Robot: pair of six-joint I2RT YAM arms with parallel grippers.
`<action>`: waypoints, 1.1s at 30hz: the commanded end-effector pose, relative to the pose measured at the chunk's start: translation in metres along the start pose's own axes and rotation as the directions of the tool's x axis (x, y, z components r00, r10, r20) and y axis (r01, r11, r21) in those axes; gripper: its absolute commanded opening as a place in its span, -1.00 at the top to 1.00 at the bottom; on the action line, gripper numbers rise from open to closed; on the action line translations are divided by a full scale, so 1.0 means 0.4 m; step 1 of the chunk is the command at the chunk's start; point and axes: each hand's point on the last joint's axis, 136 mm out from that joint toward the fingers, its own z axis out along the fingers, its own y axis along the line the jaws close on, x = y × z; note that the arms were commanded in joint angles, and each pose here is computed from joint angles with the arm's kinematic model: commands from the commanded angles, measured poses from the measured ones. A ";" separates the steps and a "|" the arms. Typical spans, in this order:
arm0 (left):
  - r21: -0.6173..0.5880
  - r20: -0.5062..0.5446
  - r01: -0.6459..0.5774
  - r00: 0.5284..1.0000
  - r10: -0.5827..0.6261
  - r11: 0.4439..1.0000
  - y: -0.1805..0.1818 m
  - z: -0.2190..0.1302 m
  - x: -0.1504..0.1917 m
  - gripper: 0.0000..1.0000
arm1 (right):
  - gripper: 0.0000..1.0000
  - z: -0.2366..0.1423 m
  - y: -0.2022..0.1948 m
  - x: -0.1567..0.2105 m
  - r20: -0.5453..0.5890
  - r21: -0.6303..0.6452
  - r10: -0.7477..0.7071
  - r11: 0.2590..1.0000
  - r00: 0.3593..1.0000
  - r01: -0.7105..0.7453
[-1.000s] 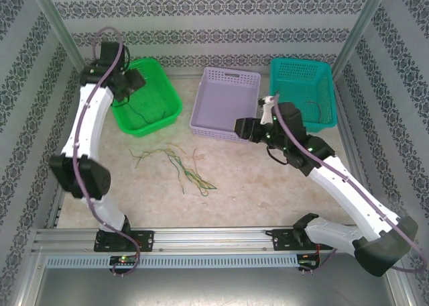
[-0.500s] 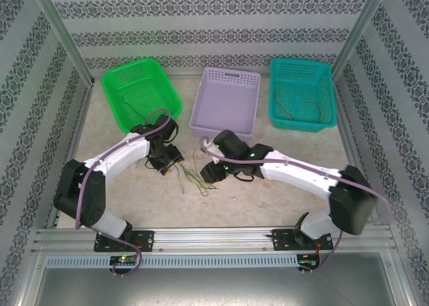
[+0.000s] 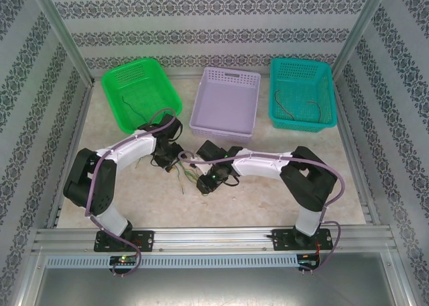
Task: Untangle the cables
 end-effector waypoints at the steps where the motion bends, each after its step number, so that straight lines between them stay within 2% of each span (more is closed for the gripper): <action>1: 0.000 0.032 -0.034 0.999 0.034 0.999 -0.023 0.005 -0.021 0.15 | 0.54 0.001 0.004 -0.024 0.016 0.015 -0.019 1.000 1.000 0.019; 3: -0.006 0.038 -0.045 0.998 0.046 0.999 -0.028 0.008 -0.028 0.13 | 0.60 0.003 0.000 -0.021 0.015 0.020 -0.021 1.000 1.000 0.021; 9: -0.043 0.044 -0.056 0.997 0.058 0.997 -0.033 0.043 -0.048 0.08 | 1.00 -0.032 0.020 -0.021 0.050 -0.004 -0.061 0.998 0.997 0.062; 11: -0.062 0.057 -0.051 0.997 0.055 0.997 -0.028 0.053 -0.058 0.20 | 1.00 -0.066 0.028 -0.024 0.079 -0.002 -0.078 0.997 0.994 0.078; 14: -0.105 0.095 -0.066 0.993 0.076 0.992 -0.014 0.058 -0.078 0.53 | 1.00 -0.123 0.032 -0.023 0.121 -0.002 -0.070 0.997 0.990 0.071; 17: -0.162 0.119 -0.071 0.989 0.091 0.984 0.011 0.060 -0.092 0.67 | 1.00 -0.183 0.027 -0.016 0.169 -0.009 -0.037 0.999 0.985 0.039; 21: -0.165 0.162 -0.055 0.983 0.082 0.985 0.023 0.039 -0.101 0.89 | 1.00 -0.255 -0.012 0.003 0.224 0.011 0.049 0.999 0.973 -0.053; 23: -0.154 0.168 -0.048 0.983 0.074 0.987 0.021 0.031 -0.100 1.00 | 1.00 -0.307 -0.039 0.002 0.292 -0.005 0.119 0.992 0.949 -0.123; 26: -0.157 0.162 -0.050 0.984 0.076 0.986 0.025 0.034 -0.096 1.00 | 1.00 -0.387 -0.079 -0.008 0.395 -0.055 0.227 0.973 0.890 -0.224; 33: -0.126 0.136 -0.020 0.990 0.037 0.992 0.026 0.050 -0.079 1.00 | 1.00 -0.554 -0.181 -0.038 0.584 -0.177 0.431 0.895 0.688 -0.410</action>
